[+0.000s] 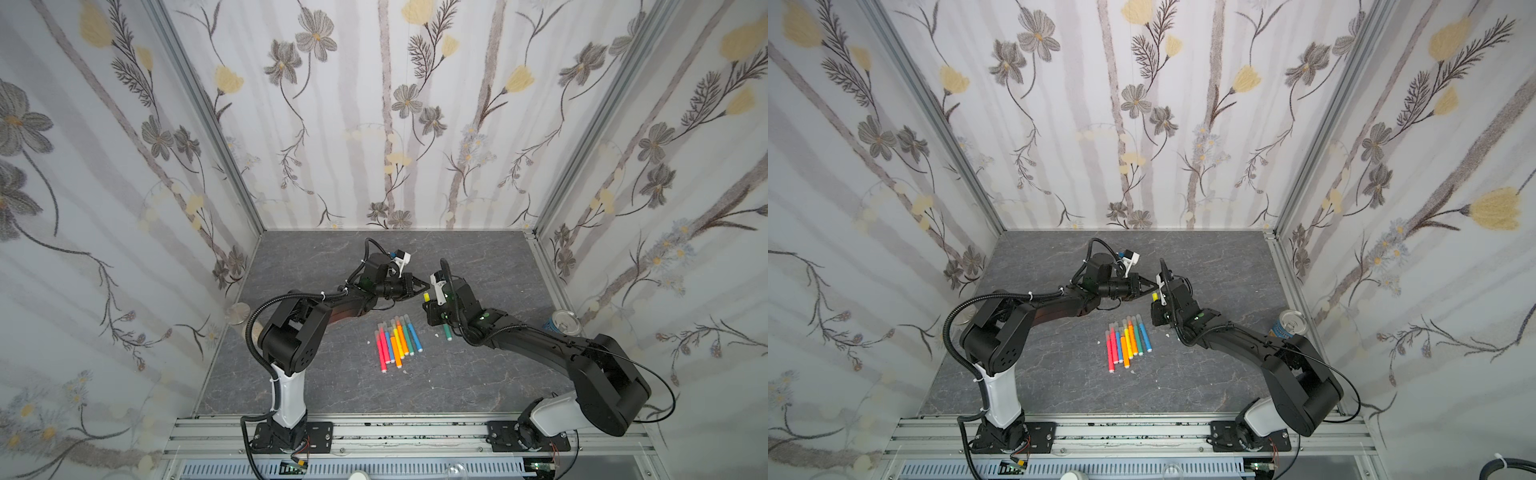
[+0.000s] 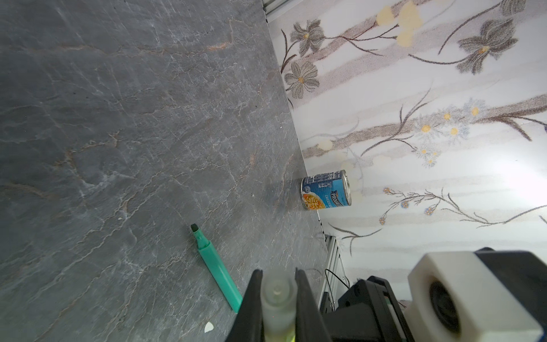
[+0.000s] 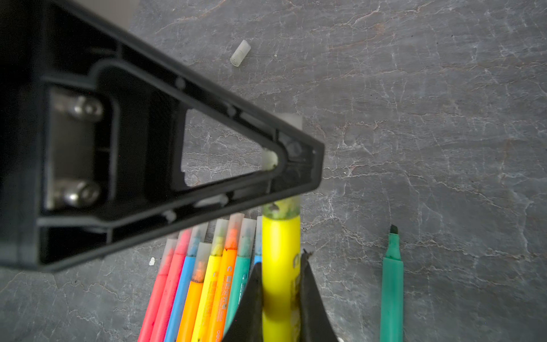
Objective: Open the pen caps
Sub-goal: 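Close the left gripper on the yellow highlighter's clear cap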
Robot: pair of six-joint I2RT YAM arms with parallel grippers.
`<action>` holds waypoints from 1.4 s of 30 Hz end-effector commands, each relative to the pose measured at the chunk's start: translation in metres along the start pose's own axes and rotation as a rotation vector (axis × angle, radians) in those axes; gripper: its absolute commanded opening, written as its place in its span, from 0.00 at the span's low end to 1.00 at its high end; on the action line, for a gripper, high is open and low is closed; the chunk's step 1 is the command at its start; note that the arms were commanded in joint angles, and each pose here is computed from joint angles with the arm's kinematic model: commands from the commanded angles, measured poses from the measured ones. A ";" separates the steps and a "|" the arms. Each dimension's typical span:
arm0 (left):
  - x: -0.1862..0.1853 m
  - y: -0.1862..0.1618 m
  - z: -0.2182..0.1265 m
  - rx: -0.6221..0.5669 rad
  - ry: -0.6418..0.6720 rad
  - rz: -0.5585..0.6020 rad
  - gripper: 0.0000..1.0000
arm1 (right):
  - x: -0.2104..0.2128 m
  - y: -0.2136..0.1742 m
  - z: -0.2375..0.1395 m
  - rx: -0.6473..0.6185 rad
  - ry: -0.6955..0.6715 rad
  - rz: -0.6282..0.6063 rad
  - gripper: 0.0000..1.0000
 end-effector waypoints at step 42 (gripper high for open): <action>-0.018 0.040 -0.063 -0.239 0.041 0.083 0.57 | -0.001 -0.038 -0.041 -0.048 0.026 -0.017 0.00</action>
Point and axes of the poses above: each gripper's point midway between its finger pads, its own z axis out along the fingers, its own x axis along the line the jaws close on, y = z × x, the point moved 6 cm from there along -z, back along the fingers, and after that the axes turned 2 degrees about -z, right-handed, at the moved point
